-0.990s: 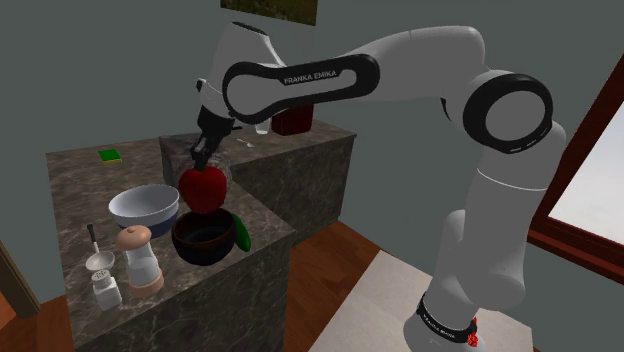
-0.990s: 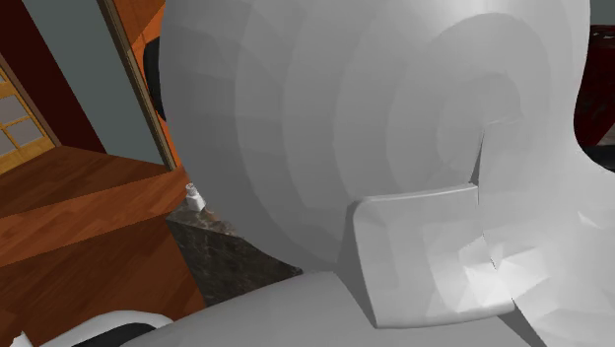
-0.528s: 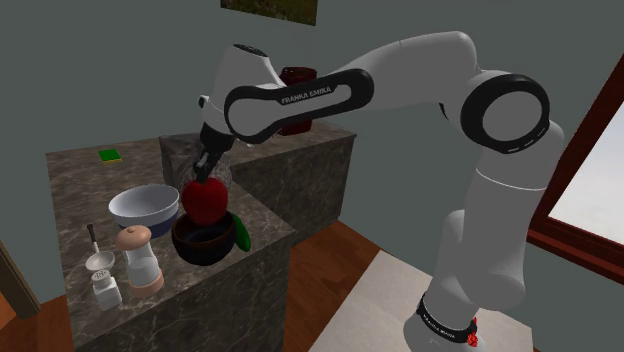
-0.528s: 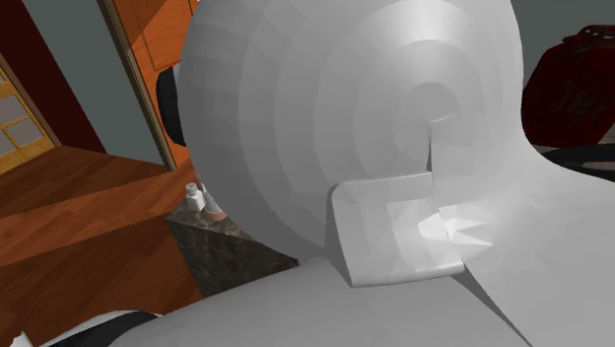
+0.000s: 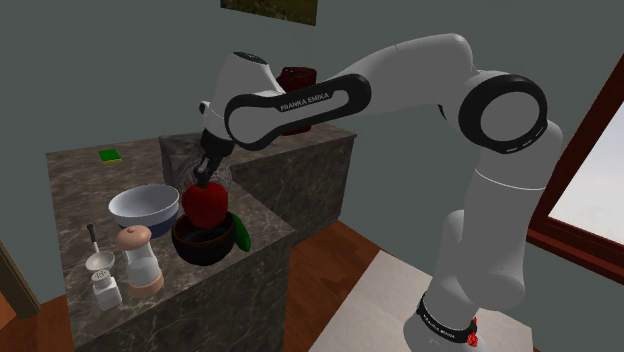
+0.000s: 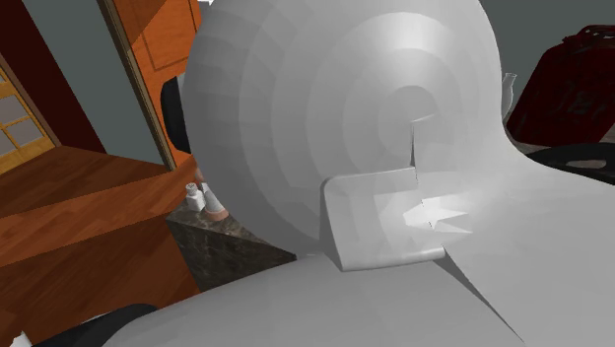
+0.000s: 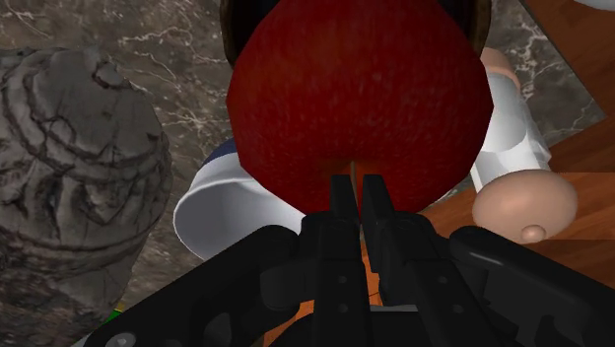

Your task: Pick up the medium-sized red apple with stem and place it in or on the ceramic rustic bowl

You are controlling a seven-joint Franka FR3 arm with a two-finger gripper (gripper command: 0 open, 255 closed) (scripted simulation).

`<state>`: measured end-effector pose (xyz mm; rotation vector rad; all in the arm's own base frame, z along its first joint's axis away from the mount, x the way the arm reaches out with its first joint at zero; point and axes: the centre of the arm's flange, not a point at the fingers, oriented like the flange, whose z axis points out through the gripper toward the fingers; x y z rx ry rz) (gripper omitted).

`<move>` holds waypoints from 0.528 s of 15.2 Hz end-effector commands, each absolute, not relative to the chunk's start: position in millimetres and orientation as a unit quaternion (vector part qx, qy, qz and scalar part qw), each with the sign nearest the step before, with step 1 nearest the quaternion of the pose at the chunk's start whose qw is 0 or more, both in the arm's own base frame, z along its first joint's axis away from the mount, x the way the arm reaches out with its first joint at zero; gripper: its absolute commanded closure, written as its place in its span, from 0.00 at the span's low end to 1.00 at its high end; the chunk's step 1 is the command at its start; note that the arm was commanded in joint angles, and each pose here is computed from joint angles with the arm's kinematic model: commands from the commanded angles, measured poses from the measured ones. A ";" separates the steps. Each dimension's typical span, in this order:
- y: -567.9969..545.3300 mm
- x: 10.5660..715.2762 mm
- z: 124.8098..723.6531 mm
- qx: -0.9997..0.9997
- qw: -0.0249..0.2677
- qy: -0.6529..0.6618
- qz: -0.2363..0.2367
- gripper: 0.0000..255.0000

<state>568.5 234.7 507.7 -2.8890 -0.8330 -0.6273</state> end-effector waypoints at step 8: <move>232.3 563.7 519.9 -0.940 0.035 -0.271 -0.204 0.00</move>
